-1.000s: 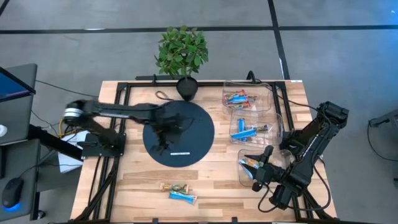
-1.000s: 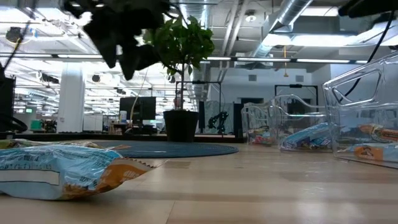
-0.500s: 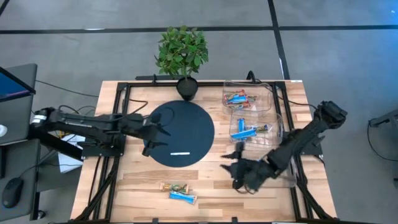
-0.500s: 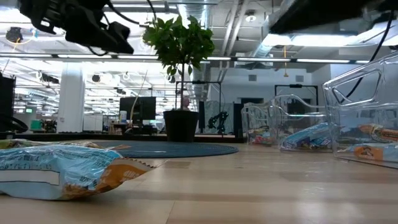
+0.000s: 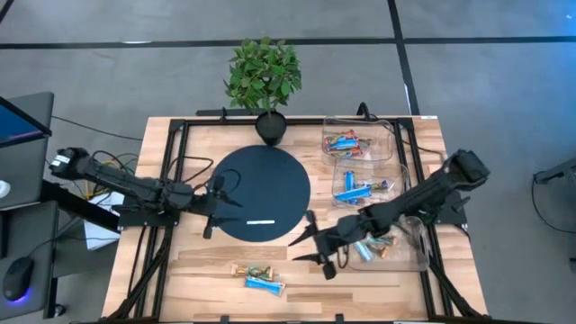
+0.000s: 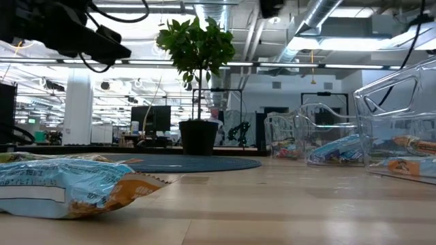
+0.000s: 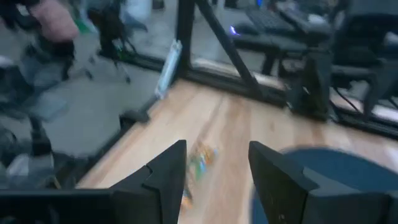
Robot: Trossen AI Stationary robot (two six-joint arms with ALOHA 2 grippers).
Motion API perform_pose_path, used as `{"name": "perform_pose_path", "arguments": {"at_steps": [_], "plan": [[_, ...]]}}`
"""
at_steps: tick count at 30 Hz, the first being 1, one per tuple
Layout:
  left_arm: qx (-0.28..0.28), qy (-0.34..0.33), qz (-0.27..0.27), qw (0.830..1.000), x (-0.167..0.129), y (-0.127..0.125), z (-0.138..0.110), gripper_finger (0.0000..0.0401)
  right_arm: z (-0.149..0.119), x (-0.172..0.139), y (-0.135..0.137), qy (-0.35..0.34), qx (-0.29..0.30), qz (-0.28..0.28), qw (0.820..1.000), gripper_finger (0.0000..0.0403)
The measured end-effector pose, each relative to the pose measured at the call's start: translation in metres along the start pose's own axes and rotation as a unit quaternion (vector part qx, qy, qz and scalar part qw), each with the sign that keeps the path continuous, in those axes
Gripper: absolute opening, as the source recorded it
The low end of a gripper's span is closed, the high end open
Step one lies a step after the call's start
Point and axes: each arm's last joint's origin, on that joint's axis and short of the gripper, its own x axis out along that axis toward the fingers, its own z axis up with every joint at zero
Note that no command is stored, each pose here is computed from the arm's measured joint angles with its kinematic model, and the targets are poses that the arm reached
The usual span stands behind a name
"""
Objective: Pick and place Granola Bars by type
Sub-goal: Put the yellow granola bar into the bottom transparent bin
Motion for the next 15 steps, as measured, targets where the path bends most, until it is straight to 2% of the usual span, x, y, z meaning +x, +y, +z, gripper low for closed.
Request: {"name": "perform_pose_path", "arguments": {"at_steps": [2,6,10,15], "plan": [[-0.002,0.001,-0.013,1.0,-0.001,-0.005,0.0,0.0182,-0.006,0.017,-0.003,-0.011,0.0,0.01,1.0,0.0169],[-0.006,0.011,-0.023,1.0,-0.002,-0.014,-0.001,0.0182,-0.02,0.051,-0.001,0.015,-0.001,0.018,1.0,0.0169],[-0.001,0.021,-0.002,1.0,-0.004,-0.02,-0.003,0.0182,-0.02,0.08,0.002,0.012,-0.005,0.019,1.0,0.0169],[0.005,0.03,0.032,0.999,-0.007,-0.024,-0.004,0.0182,-0.025,0.112,0.002,0.041,-0.001,0.021,0.999,0.0169]]}}
